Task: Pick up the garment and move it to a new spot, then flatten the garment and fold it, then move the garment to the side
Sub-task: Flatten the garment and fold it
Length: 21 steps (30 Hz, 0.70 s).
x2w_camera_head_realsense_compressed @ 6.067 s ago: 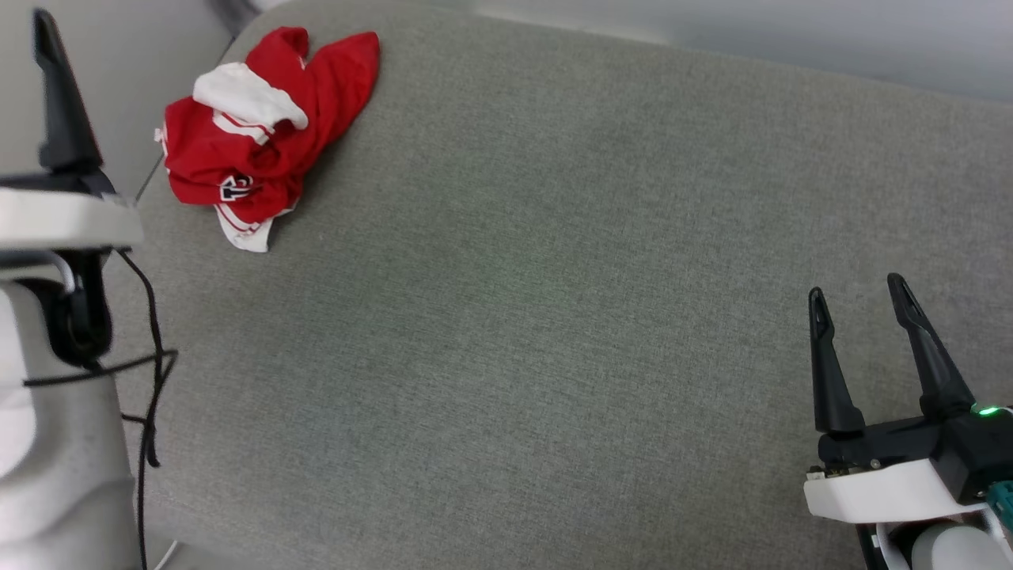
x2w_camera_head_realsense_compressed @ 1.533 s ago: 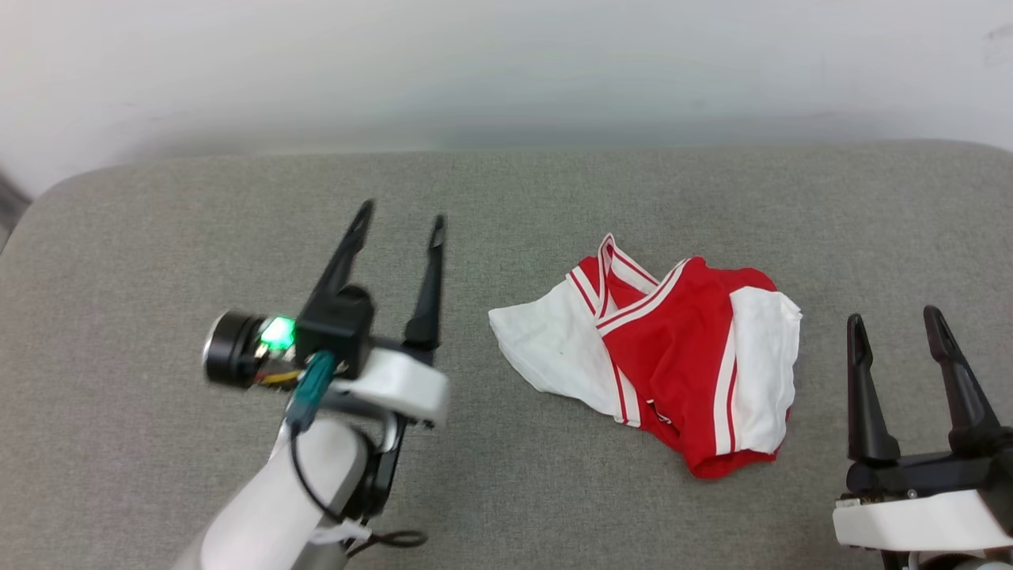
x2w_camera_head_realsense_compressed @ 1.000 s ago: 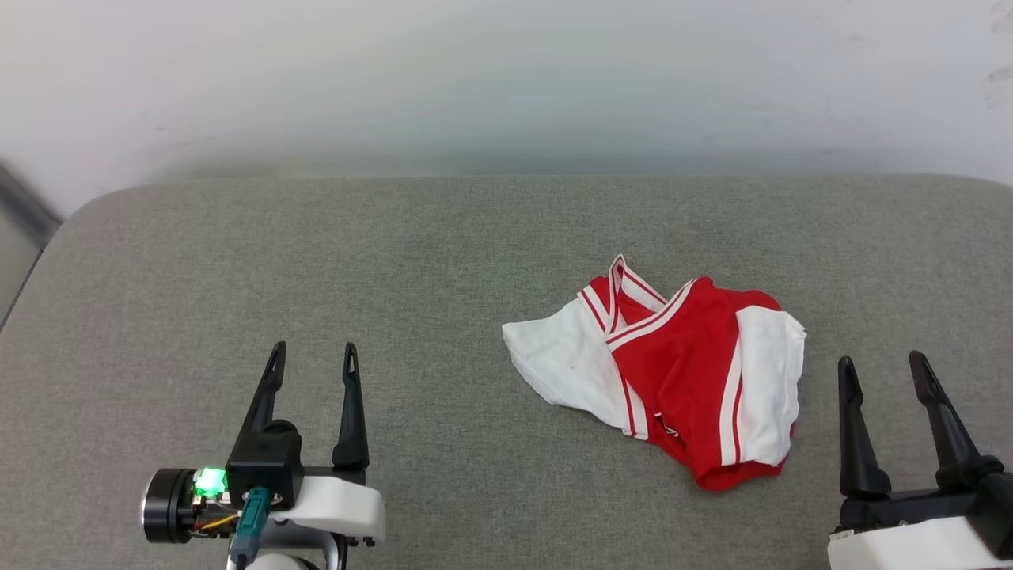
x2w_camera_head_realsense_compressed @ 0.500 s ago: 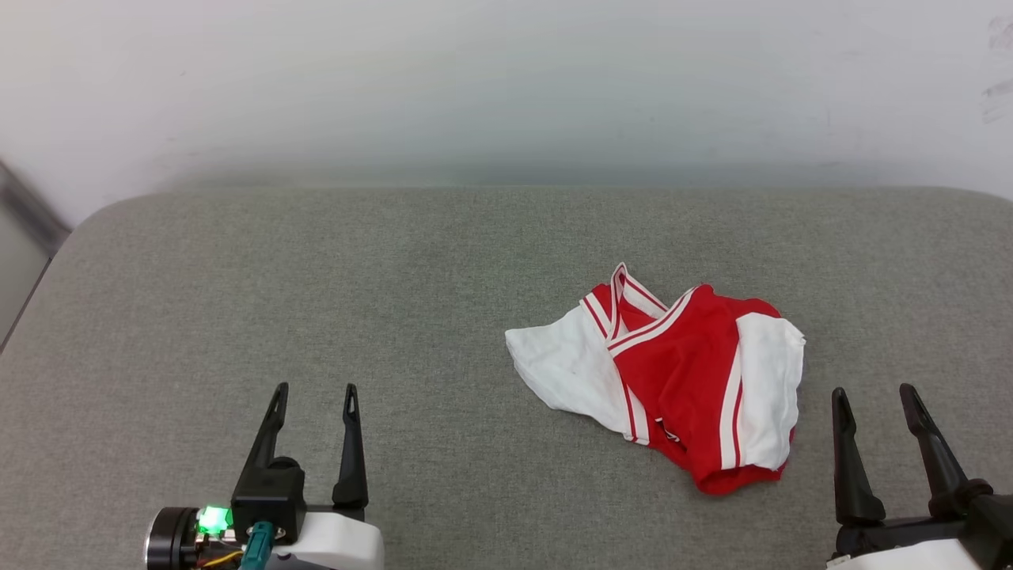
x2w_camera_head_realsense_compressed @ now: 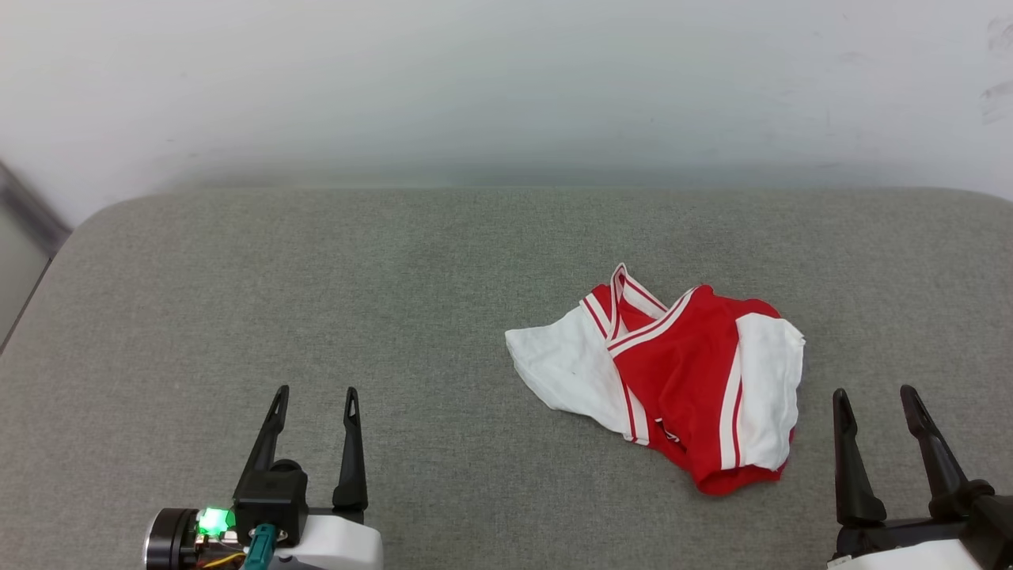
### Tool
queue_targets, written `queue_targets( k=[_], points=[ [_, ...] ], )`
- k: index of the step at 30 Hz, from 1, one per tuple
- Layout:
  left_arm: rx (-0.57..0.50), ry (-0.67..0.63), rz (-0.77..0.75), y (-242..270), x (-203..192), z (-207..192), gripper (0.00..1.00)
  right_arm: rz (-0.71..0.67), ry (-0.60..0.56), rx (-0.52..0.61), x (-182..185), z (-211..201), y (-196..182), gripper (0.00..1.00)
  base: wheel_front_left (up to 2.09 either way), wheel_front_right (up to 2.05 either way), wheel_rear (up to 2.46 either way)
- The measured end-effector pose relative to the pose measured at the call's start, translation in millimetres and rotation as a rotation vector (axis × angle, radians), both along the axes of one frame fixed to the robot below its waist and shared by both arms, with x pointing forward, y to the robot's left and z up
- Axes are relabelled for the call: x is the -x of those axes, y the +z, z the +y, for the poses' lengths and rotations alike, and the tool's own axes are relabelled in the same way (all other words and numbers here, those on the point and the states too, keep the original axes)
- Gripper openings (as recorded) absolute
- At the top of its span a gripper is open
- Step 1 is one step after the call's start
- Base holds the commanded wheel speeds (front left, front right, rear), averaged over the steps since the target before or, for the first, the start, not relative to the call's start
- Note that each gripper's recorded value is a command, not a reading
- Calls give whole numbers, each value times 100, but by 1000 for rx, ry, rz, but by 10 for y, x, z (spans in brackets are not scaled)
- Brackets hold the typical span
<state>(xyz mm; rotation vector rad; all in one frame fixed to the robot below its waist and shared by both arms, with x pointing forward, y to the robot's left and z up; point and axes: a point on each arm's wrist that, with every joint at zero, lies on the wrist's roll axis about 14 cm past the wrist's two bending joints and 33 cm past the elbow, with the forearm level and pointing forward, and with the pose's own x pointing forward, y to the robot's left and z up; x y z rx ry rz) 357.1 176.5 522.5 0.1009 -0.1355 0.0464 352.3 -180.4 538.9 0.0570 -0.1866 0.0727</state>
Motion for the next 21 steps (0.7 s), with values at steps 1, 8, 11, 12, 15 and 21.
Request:
queue_targets(
  k=[1, 8, 11, 12, 15, 21],
  points=[
    [0, -1, 0, -1, -2, -2, 100, 0, -1, -2, 0, -4, -1, 100, 0, 0, 0],
    [-5, -20, -10, 37, -59, -15, 100, 4, -7, -2, 1, -20, -14, 100, 0, 0, 0],
    [-56, -75, -135, 478, -356, -25, 100, 3, -11, -2, -28, -33, -10, 100, 0, 0, 0],
    [-67, -91, -164, 585, -432, -34, 100, 3, -11, -2, -36, -33, -9, 100, 0, 0, 0],
    [-122, -148, -240, 888, -663, -119, 100, 3, -12, 1, -77, -33, -10, 100, 0, 0, 0],
    [-191, -267, -330, 1314, -1113, -376, 100, 16, -22, 6, -148, -61, -58, 100, 0, 0, 0]
  ],
)
